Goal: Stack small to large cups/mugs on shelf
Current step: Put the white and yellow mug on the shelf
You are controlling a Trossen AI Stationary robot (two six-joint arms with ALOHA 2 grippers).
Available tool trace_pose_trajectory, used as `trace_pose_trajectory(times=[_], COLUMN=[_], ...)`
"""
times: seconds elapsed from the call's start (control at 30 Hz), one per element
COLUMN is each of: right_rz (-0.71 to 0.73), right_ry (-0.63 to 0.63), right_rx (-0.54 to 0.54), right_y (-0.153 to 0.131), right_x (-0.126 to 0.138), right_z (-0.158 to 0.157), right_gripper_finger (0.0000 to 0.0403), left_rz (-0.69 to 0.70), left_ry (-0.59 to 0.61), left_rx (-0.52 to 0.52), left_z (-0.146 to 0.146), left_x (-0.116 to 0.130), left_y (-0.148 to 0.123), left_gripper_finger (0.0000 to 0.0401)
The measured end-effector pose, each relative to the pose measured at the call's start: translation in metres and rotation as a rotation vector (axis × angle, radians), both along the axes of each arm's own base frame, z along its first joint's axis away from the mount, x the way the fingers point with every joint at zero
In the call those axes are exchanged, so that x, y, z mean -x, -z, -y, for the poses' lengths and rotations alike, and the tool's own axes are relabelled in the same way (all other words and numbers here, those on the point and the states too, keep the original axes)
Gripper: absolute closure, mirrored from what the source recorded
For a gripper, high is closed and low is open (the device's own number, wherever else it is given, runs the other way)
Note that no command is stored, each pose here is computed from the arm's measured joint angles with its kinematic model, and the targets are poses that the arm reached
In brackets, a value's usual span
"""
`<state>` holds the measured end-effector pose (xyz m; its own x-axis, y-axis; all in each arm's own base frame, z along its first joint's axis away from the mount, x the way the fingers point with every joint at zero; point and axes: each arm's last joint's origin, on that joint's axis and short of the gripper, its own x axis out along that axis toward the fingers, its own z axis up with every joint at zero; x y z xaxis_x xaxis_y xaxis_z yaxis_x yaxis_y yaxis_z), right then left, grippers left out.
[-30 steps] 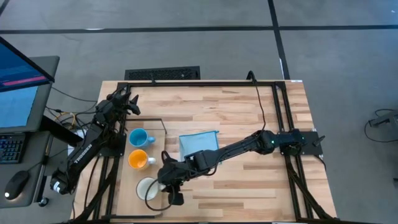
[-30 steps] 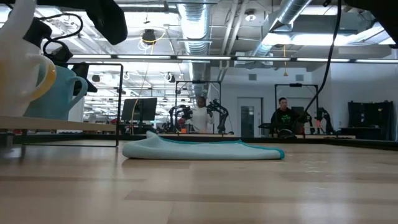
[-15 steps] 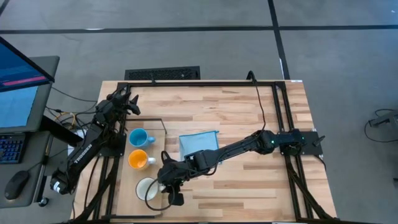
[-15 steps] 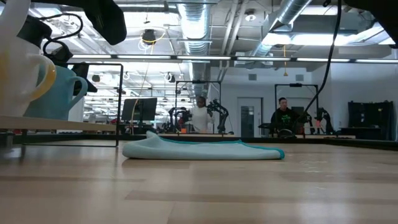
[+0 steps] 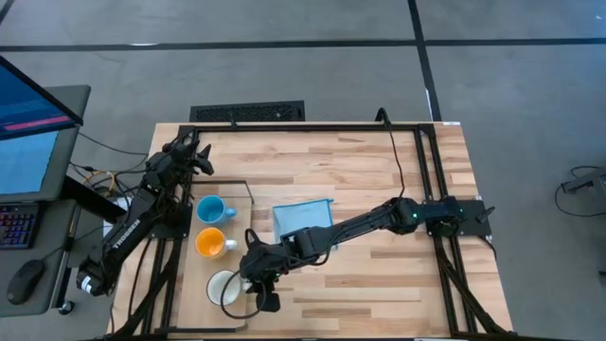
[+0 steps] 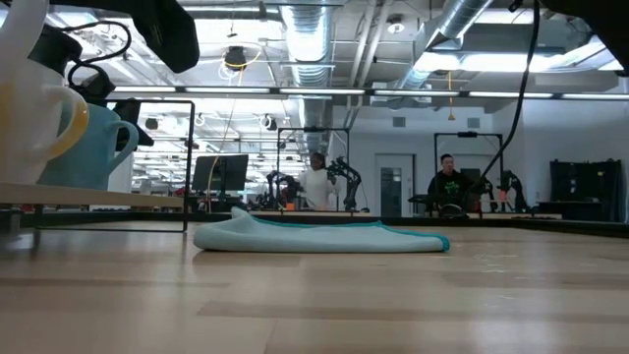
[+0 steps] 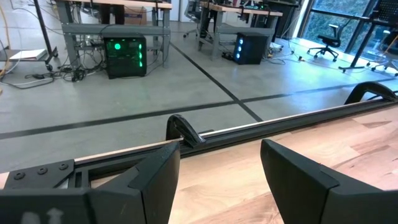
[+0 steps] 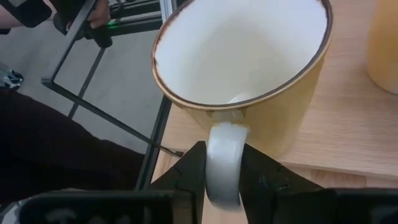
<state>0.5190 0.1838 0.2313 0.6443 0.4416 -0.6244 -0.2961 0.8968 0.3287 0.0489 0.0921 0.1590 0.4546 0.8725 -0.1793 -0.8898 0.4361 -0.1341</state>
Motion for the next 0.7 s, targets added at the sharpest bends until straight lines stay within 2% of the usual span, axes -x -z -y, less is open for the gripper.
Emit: trace_pose_trajectory(times=[0.47,0.57,0.7], right_rz=[-0.004,-0.004,-0.006], right_ry=[-0.005,-0.003,-0.001], right_rx=[0.007,0.007,0.008], right_y=[0.0006,0.0006,0.0008], right_x=[0.0,-0.0002,-0.0004], right_z=[0.0015,0.0023,0.0031], right_gripper_finger=[0.0297,0.028,0.0235], left_rz=[0.0,0.0,0.0], left_ry=[0.0,0.0,0.0], left_rx=[0.0,0.0,0.0], left_z=[0.0,0.0,0.0], left_x=[0.0,0.0,0.0], left_y=[0.0001,0.0,0.0], left_gripper_finger=[0.0184,0.0184,0.0184])
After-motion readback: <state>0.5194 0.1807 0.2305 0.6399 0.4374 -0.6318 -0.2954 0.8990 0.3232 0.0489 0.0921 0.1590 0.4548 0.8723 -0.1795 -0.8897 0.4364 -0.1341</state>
